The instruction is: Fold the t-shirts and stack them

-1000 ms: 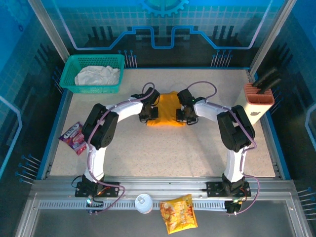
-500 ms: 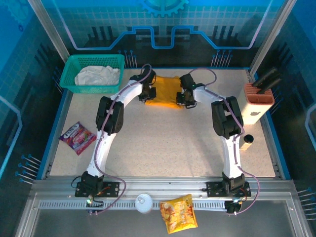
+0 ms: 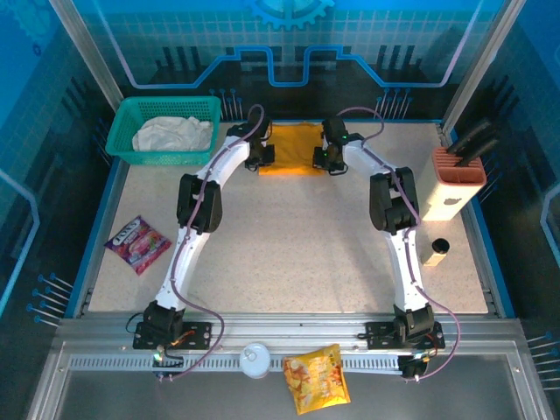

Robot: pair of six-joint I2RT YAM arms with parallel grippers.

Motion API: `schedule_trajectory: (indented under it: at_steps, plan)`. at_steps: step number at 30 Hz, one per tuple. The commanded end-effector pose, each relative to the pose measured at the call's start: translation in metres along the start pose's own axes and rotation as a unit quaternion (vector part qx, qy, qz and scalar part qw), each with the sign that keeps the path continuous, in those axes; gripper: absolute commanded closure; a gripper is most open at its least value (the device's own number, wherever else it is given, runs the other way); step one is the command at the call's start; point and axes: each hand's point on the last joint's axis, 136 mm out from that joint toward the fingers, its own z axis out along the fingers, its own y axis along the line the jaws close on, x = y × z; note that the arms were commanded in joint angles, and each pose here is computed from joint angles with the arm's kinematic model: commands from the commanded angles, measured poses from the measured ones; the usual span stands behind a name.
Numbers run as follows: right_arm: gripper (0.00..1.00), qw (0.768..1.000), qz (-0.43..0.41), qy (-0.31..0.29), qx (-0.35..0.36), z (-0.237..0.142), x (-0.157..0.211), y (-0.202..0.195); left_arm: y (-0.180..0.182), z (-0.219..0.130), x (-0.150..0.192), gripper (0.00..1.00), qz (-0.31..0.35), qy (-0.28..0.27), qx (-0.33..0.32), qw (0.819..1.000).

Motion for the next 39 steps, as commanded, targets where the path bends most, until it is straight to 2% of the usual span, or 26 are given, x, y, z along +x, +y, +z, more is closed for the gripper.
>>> schedule_trajectory:
  at_steps: [1,4,7,10,13,16,19,22,25,28,31,35,37,39]
  plan:
    - [0.77,0.996,0.014,0.079,0.042,0.028,0.042,-0.035,0.037,0.029,0.029,1.00,-0.007,0.061,-0.034,0.998]
    - [0.77,0.996,0.016,0.080,0.040,0.026,0.044,-0.034,0.036,0.028,0.026,1.00,-0.003,0.056,-0.031,0.998]
    - [0.77,0.996,0.017,0.080,0.038,0.023,0.048,-0.034,0.033,0.025,0.023,0.91,0.000,0.052,-0.026,0.998]
    - [0.73,0.996,0.017,0.074,0.036,0.016,0.047,-0.033,0.028,0.018,0.019,0.76,0.001,0.047,-0.017,0.999]
    - [0.58,0.997,0.011,0.064,0.036,0.005,0.036,-0.031,0.017,-0.002,0.003,0.51,0.000,0.023,0.002,1.000]
    - [0.48,0.998,-0.002,0.045,0.040,-0.018,0.013,-0.028,0.004,-0.042,-0.028,0.32,0.003,-0.028,0.019,0.999]
    - [0.39,0.999,-0.016,0.014,0.042,-0.055,-0.012,-0.022,-0.010,-0.103,-0.064,0.17,0.015,-0.096,0.033,0.995]
    - [0.34,0.998,-0.027,-0.024,0.044,-0.100,-0.030,-0.017,-0.023,-0.170,-0.089,0.01,0.025,-0.159,0.054,0.986]
    - [0.32,0.997,-0.030,-0.055,0.042,-0.141,-0.032,-0.015,-0.035,-0.227,-0.095,0.01,0.035,-0.198,0.075,0.977]
    - [0.30,0.995,-0.032,-0.090,0.036,-0.180,-0.023,-0.015,-0.046,-0.280,-0.087,0.01,0.062,-0.241,0.088,0.965]
    - [0.28,0.991,-0.040,-0.123,0.038,-0.215,-0.005,-0.021,-0.053,-0.331,-0.068,0.01,0.093,-0.306,0.104,0.942]
    - [0.28,0.980,-0.057,-0.178,0.064,-0.255,0.028,-0.043,-0.030,-0.374,-0.025,0.01,0.109,-0.393,0.104,0.907]
    - [0.27,0.970,-0.065,-0.223,0.078,-0.272,0.040,-0.056,-0.013,-0.382,-0.003,0.01,0.122,-0.433,0.090,0.889]
    - [0.25,0.957,-0.066,-0.267,0.094,-0.280,0.059,-0.074,0.013,-0.379,0.021,0.01,0.116,-0.460,0.064,0.878]
